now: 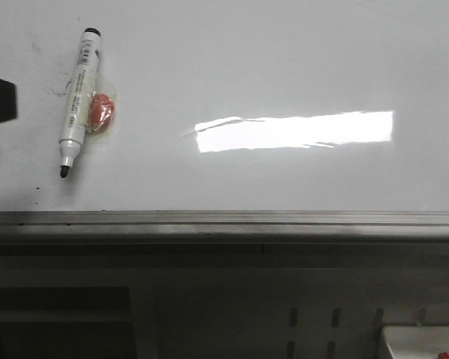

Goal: Write number 4 on whiteboard

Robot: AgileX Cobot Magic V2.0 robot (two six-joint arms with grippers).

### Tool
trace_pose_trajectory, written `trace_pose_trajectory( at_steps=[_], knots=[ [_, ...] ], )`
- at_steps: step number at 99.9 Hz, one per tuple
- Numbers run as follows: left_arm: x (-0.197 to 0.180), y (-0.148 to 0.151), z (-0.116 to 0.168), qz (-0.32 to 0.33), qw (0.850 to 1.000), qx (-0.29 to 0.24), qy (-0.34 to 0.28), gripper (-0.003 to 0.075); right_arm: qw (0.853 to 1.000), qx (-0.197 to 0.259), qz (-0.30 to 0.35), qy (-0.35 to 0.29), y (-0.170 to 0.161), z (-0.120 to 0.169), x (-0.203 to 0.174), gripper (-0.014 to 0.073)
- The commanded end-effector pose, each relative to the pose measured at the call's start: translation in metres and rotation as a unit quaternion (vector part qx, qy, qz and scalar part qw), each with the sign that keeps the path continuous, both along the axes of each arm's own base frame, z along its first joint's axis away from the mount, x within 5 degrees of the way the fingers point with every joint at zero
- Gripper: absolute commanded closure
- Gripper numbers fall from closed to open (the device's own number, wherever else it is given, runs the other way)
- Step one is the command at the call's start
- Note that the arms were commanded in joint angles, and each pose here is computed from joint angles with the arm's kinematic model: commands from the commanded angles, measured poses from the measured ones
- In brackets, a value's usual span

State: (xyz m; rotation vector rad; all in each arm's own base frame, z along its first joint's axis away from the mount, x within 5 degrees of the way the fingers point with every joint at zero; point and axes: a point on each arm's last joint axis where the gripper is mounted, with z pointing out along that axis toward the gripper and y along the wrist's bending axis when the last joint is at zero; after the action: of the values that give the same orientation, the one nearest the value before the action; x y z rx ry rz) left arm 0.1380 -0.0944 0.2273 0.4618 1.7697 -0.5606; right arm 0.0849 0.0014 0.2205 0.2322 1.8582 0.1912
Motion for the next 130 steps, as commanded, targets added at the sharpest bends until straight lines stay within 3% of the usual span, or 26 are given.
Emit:
trace_pose_trajectory(
  at_steps=[1, 49, 58, 72, 79, 92, 103, 130],
  knots=[
    [0.009, -0.017, 0.017, -0.031, 0.998, -0.045, -0.035, 0.0344, 0.999, -0.003, -0.014, -0.044, -0.003, 0.017, 0.004, 0.0659],
    [0.031, -0.034, 0.000, -0.023, 0.998, -0.052, 0.013, 0.0355, 0.999, -0.003, -0.014, -0.044, -0.003, 0.017, 0.004, 0.0659],
    [0.033, -0.036, -0.006, -0.023, 0.998, -0.044, 0.026, 0.0452, 0.999, -0.003, -0.012, -0.037, -0.002, 0.016, 0.004, 0.0659],
    [0.034, -0.037, -0.010, -0.022, 0.998, -0.040, 0.032, 0.0745, 1.000, -0.001, -0.009, -0.030, -0.002, 0.015, 0.003, 0.0659],
    [0.034, -0.037, -0.010, -0.023, 0.998, -0.039, 0.032, 0.0741, 1.000, 0.005, 0.003, -0.020, 0.001, 0.020, 0.003, 0.0659],
    [0.032, -0.038, -0.007, -0.041, 0.999, -0.030, 0.015, 0.0741, 0.998, 0.016, 0.053, 0.010, 0.010, 0.037, 0.001, 0.0659],
    [0.023, -0.040, 0.001, -0.089, 0.996, -0.002, -0.030, 0.0741, 0.992, -0.011, 0.124, 0.026, 0.021, 0.051, 0.002, 0.0659],
    [-0.006, -0.042, 0.019, -0.221, 0.955, 0.103, -0.168, 0.0741, 0.945, -0.036, 0.325, -0.001, 0.063, 0.090, 0.012, 0.0659]
  ],
)
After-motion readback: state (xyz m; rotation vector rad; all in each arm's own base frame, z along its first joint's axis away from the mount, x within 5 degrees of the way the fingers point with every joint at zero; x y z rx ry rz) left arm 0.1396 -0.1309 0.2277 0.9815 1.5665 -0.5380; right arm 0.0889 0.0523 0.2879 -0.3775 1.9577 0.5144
